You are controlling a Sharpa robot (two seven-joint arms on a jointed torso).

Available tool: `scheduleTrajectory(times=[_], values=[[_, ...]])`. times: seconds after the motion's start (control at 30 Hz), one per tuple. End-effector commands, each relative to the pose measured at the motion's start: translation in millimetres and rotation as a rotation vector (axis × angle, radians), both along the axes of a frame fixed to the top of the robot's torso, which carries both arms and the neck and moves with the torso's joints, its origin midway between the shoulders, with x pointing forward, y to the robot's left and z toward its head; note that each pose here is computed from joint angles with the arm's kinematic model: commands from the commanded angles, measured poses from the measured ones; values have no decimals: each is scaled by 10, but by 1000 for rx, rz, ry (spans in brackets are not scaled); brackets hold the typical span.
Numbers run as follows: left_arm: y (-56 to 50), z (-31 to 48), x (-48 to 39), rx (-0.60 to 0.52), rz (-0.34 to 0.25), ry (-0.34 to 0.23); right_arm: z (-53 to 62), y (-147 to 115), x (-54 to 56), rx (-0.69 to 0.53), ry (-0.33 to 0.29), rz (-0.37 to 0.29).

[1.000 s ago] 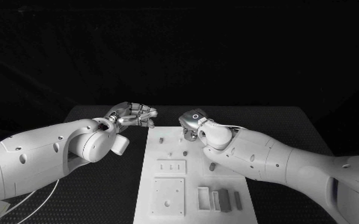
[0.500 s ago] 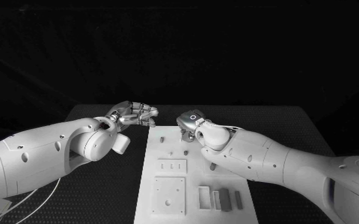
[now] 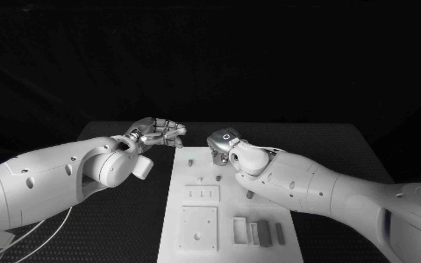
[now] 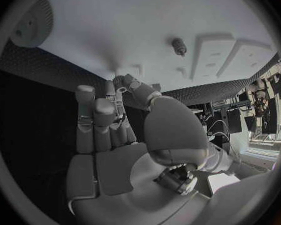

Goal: Assemble the parts on the task board

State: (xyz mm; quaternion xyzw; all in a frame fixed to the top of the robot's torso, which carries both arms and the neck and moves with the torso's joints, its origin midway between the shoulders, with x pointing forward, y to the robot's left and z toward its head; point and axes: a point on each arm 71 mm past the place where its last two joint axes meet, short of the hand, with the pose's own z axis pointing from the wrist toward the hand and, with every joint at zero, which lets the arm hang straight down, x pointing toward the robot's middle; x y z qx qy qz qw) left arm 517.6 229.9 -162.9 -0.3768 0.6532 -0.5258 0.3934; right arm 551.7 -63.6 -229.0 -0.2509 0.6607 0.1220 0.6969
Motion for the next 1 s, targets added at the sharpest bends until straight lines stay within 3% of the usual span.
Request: scheduleTrajectory(times=[0.03, 1.0], values=[[-20, 25, 0, -5, -9, -12, -42, -25, 5, -10, 9, -2], [-3, 28, 2, -5, -5, -12, -41, -88, 47, 60, 31, -11]])
